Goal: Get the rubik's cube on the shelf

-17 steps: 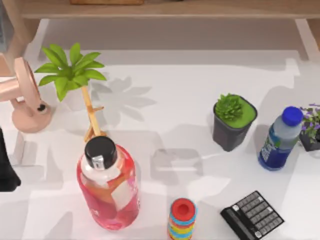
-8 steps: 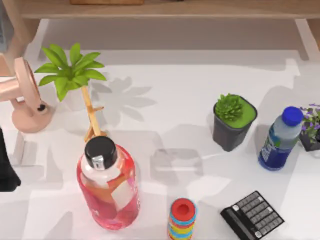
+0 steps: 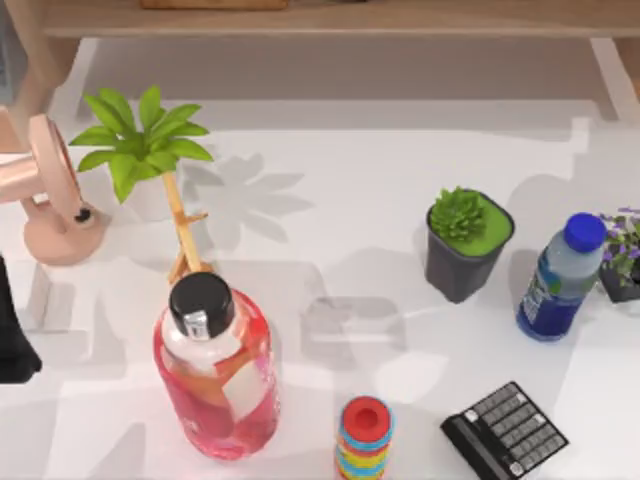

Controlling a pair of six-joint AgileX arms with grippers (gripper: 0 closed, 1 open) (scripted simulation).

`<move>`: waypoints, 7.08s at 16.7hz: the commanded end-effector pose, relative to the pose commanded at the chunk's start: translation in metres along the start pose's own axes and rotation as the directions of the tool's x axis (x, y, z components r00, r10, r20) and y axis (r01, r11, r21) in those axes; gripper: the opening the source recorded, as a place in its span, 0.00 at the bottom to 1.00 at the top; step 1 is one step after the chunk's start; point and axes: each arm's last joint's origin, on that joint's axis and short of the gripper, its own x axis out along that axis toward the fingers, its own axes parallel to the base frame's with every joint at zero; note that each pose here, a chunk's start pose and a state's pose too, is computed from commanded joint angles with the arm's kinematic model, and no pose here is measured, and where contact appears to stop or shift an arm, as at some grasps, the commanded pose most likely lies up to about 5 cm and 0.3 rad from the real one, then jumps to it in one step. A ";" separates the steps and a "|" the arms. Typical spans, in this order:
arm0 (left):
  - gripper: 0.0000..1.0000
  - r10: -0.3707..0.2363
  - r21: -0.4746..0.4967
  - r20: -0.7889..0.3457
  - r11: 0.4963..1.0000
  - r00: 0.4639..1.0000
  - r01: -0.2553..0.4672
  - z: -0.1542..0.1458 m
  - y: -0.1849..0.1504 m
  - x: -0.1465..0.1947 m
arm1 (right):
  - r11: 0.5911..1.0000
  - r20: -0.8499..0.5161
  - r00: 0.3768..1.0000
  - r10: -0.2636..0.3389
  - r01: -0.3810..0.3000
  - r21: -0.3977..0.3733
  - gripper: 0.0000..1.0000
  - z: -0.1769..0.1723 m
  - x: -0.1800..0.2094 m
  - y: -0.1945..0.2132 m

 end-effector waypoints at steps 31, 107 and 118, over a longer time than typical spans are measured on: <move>1.00 0.000 0.000 0.000 1.000 1.000 0.000 0.000 0.000 0.000 | 1.000 0.283 0.959 0.008 0.000 -0.029 0.00 -0.030 -0.116 0.104; 1.00 0.000 0.000 0.000 1.000 1.000 0.000 0.000 0.000 0.000 | 0.998 0.998 -0.014 -0.062 -0.022 0.062 1.00 -0.005 0.021 0.322; 1.00 0.000 0.000 0.000 1.000 1.000 0.000 0.000 0.000 0.000 | 0.923 0.960 -0.278 0.026 0.375 0.084 1.00 -0.044 -0.058 0.226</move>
